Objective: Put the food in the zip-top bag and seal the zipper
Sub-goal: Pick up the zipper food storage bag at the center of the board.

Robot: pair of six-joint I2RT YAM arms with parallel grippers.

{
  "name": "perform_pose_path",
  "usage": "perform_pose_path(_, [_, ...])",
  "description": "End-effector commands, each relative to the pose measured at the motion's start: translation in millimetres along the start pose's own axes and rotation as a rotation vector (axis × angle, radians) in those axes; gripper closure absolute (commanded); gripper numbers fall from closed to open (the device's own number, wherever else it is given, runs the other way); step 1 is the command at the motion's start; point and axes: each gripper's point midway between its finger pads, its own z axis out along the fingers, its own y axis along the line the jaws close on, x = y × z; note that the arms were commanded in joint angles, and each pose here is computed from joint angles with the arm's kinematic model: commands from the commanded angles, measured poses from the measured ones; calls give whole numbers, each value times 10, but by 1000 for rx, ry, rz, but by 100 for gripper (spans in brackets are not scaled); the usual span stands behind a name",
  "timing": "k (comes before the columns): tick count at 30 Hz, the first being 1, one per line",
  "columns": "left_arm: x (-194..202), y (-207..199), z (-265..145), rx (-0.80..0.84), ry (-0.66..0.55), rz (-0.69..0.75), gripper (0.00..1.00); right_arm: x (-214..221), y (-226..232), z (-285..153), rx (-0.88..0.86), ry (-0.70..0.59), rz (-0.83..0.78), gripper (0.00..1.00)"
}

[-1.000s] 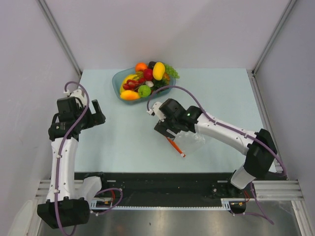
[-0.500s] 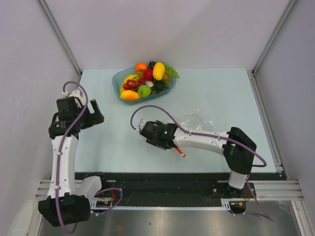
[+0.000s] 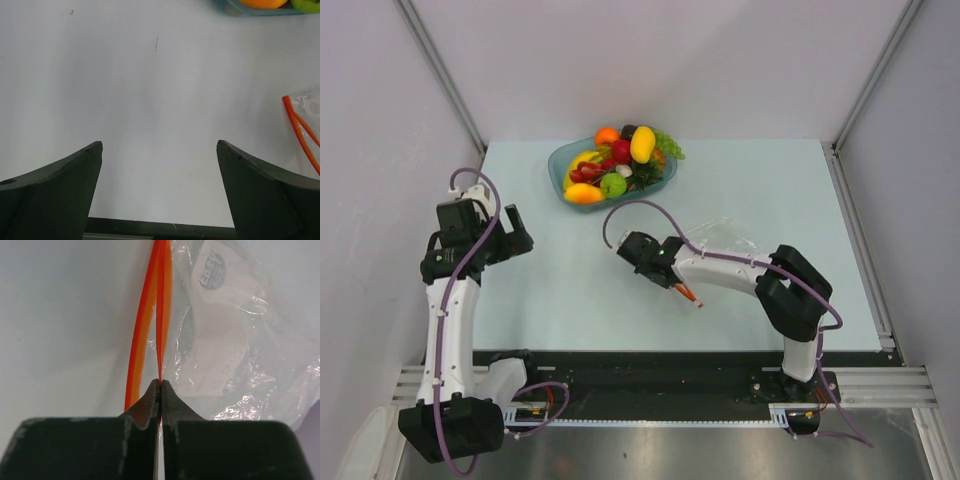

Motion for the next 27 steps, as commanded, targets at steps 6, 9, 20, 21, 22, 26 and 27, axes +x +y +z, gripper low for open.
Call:
perform_pose_path(6, [-383, -241, -129, 146, -144, 168, 0, -407, -721, -521, -259, -259, 291, 100])
perform_pose_path(9, [-508, -372, -165, 213, -174, 201, 0, -445, -968, -699, -308, -317, 405, 100])
perform_pose_path(20, [-1015, -984, 16, 568, -241, 506, 0, -326, -1384, -1405, -392, -434, 590, 100])
perform_pose_path(21, [-1099, -1014, 66, 579, -255, 533, 0, -325, -1409, -1441, -391, -440, 595, 100])
perform_pose_path(22, [-1078, -1015, 250, 596, -217, 537, 0, -301, -1429, -1483, -394, -447, 600, 100])
perform_pose_path(26, [-1121, -1091, 679, 671, -142, 604, 0, -225, -1493, -1523, -399, -445, 650, 100])
perform_pose_path(27, [-1130, -1087, 767, 672, -132, 604, 0, -213, -1510, -1524, -401, -445, 657, 100])
